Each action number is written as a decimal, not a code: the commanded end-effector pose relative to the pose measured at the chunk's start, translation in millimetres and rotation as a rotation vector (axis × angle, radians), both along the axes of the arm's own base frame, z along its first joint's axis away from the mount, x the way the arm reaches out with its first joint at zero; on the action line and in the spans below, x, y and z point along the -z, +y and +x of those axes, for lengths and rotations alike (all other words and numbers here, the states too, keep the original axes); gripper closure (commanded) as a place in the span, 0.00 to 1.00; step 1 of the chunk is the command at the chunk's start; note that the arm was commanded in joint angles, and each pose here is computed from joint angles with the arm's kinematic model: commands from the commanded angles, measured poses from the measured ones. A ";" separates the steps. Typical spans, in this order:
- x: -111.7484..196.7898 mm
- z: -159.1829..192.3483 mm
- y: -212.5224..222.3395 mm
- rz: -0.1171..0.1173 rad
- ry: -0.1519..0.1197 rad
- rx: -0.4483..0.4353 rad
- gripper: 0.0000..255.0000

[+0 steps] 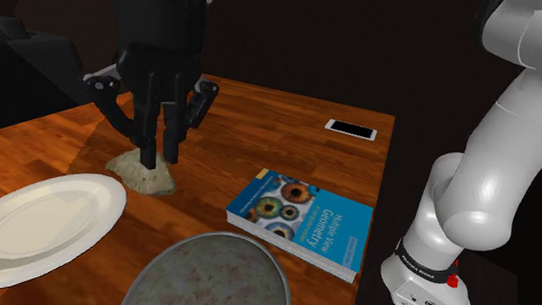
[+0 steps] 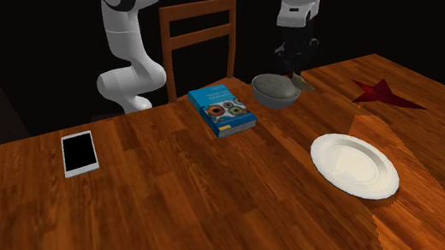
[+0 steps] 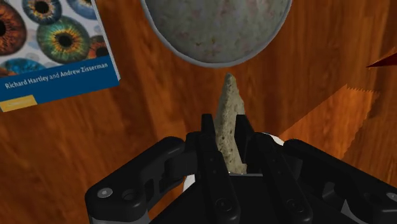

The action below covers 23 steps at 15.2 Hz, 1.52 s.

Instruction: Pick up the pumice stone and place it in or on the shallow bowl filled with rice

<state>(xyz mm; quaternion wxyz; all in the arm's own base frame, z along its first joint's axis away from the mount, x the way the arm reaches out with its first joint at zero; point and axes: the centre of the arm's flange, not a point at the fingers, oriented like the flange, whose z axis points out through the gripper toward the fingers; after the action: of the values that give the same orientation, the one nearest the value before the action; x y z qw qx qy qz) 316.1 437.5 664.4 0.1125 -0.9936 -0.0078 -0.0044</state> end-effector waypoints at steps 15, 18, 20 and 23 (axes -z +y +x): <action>26.3 -130.1 27.3 0.000 0.000 0.001 1.00; 42.2 -130.1 27.3 0.000 0.000 0.001 1.00; 52.7 -130.1 27.3 0.000 0.000 0.001 1.00; 70.5 -130.1 27.3 0.000 0.000 0.001 1.00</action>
<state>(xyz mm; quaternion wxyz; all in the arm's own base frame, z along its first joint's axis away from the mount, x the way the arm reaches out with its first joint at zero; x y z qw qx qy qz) 186.6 464.4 605.5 0.1170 -0.9931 -0.0069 -0.0083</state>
